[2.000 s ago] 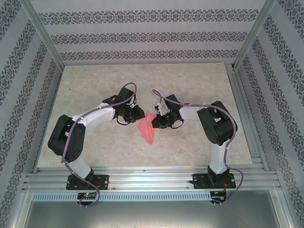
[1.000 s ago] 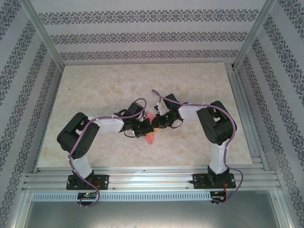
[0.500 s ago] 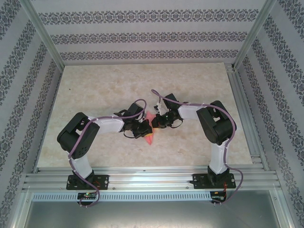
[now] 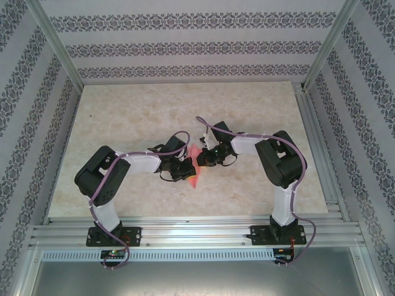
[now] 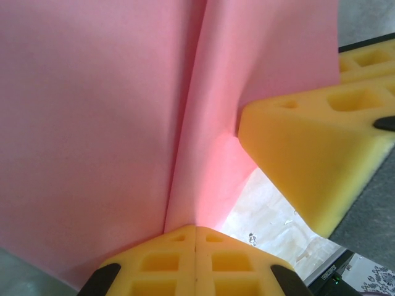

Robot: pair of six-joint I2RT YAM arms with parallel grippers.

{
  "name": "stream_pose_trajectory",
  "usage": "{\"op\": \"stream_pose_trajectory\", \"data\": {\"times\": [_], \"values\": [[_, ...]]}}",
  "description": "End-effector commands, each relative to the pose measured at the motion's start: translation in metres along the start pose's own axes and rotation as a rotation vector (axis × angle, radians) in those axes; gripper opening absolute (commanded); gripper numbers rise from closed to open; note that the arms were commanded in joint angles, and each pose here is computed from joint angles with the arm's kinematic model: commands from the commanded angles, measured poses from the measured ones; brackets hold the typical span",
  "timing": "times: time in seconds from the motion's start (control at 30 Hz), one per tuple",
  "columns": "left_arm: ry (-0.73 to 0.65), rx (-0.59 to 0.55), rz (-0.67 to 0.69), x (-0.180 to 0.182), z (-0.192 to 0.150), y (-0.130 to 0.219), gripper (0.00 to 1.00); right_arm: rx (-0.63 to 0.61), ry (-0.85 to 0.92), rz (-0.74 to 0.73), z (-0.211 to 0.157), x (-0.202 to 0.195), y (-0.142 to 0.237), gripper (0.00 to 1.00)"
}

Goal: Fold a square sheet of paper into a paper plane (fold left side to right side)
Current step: Fourth fold the wing at the center of the table.

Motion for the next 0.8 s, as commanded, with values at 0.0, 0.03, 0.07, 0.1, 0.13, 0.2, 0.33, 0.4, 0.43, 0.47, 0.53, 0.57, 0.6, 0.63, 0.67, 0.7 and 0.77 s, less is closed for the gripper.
{"op": "stream_pose_trajectory", "data": {"times": [0.0,0.03,0.07,0.1,0.13,0.2,0.33,0.4,0.43,0.47,0.53,0.57,0.6,0.63,0.67,0.7,0.77], "values": [[0.016,0.038,0.066,0.019,-0.010,-0.010,0.00,0.055,-0.015,-0.068,-0.012,-0.012,-0.017,0.11],[0.018,0.040,0.067,0.020,-0.011,-0.010,0.00,0.045,-0.014,-0.058,-0.009,-0.009,-0.014,0.11],[0.021,0.043,0.070,0.022,-0.011,-0.011,0.00,0.029,-0.011,-0.050,-0.005,-0.005,-0.010,0.12],[0.025,0.044,0.072,0.023,-0.012,-0.012,0.00,0.015,-0.007,-0.047,-0.002,-0.002,-0.006,0.12],[0.029,0.046,0.072,0.024,-0.012,-0.012,0.00,0.001,-0.003,-0.044,0.002,0.001,-0.001,0.13],[0.035,0.046,0.076,0.026,-0.014,-0.013,0.00,-0.011,0.007,-0.047,0.008,0.005,0.004,0.13],[0.036,0.042,0.081,0.027,-0.014,-0.012,0.00,0.020,-0.004,-0.064,0.007,-0.002,-0.002,0.11],[0.035,0.042,0.092,0.029,-0.014,-0.012,0.00,0.025,-0.012,-0.088,0.005,-0.008,-0.002,0.13],[0.038,0.043,0.101,0.031,-0.014,-0.013,0.00,0.016,-0.011,-0.099,0.006,-0.010,0.001,0.16],[0.042,0.045,0.108,0.032,-0.014,-0.013,0.00,-0.003,-0.009,-0.106,0.009,-0.010,0.007,0.19],[0.044,0.047,0.116,0.033,-0.015,-0.014,0.00,-0.042,-0.003,-0.137,0.015,-0.011,0.024,0.21],[0.045,0.048,0.117,0.034,-0.015,-0.014,0.00,-0.066,0.003,-0.174,0.018,-0.012,0.035,0.23],[0.045,0.048,0.119,0.034,-0.015,-0.014,0.00,-0.087,0.016,-0.206,0.020,-0.011,0.045,0.25],[0.046,0.046,0.122,0.035,-0.015,-0.014,0.00,-0.107,0.027,-0.238,0.021,-0.010,0.055,0.27],[0.048,0.045,0.125,0.035,-0.015,-0.014,0.00,-0.125,0.035,-0.268,0.021,-0.009,0.064,0.29],[0.048,0.041,0.123,0.034,-0.014,-0.014,0.00,-0.132,0.041,-0.285,0.020,-0.008,0.068,0.29],[0.050,0.041,0.126,0.034,-0.014,-0.014,0.00,-0.138,0.046,-0.297,0.015,-0.003,0.071,0.28]]}}
Point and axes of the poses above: each hand's point on the last joint's axis, 136 mm out from that joint toward the fingers, its own y axis back along the fingers, its own x axis along the line the jaws close on, z = x × y, the point moved 6 cm from there along y, back along the fingers, and after that the axes turned 5 degrees about -y, right-handed, at the moved point
